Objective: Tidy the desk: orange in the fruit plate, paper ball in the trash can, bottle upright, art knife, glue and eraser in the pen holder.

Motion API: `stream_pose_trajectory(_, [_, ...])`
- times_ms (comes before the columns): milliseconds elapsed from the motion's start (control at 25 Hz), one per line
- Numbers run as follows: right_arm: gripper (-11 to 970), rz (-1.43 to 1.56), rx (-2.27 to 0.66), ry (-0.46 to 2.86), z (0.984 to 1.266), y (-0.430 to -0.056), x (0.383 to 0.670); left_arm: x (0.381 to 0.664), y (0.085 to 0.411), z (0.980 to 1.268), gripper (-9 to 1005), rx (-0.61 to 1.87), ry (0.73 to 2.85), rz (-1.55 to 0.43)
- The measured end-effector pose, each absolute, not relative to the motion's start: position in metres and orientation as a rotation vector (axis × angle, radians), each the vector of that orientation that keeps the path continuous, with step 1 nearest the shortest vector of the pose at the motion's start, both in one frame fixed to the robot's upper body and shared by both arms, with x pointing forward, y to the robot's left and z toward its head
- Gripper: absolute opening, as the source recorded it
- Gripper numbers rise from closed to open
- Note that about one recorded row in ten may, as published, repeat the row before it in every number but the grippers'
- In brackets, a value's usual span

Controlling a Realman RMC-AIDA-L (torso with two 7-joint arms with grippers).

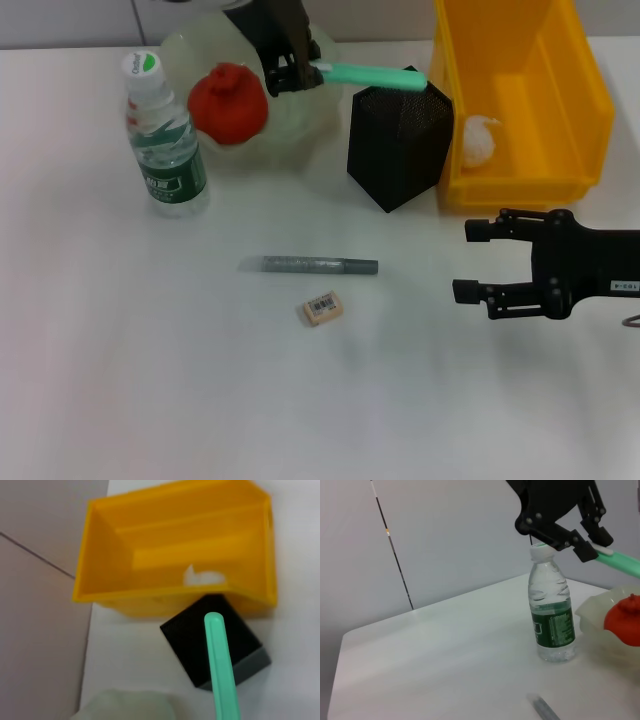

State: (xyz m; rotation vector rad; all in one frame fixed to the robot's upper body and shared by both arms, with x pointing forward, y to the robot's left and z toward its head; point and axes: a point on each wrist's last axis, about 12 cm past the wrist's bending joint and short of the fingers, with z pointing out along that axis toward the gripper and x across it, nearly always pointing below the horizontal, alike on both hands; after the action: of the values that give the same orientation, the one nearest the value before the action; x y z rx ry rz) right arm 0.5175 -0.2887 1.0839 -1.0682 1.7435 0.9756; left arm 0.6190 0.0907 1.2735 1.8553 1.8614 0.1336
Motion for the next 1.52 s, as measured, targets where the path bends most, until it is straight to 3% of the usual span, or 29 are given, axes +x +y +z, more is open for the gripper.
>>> stream_pose_trajectory(560, [823, 0.977, -1.06, 1.743, 1.082, -0.288, 0.515, 0.611, 0.05, 1.265, 293, 2.047, 1.705, 0.482])
stream_pose_trajectory(1000, [823, 0.982, -1.077, 1.716, 1.084, -0.281, 0.519, 0.611, 0.039, 1.244, 313, 2.119, 1.636, 0.556])
stream_pose_trajectory(1520, [824, 0.998, -1.073, 1.691, 1.086, -0.273, 0.522, 0.611, 0.036, 1.238, 337, 2.143, 1.595, 0.575])
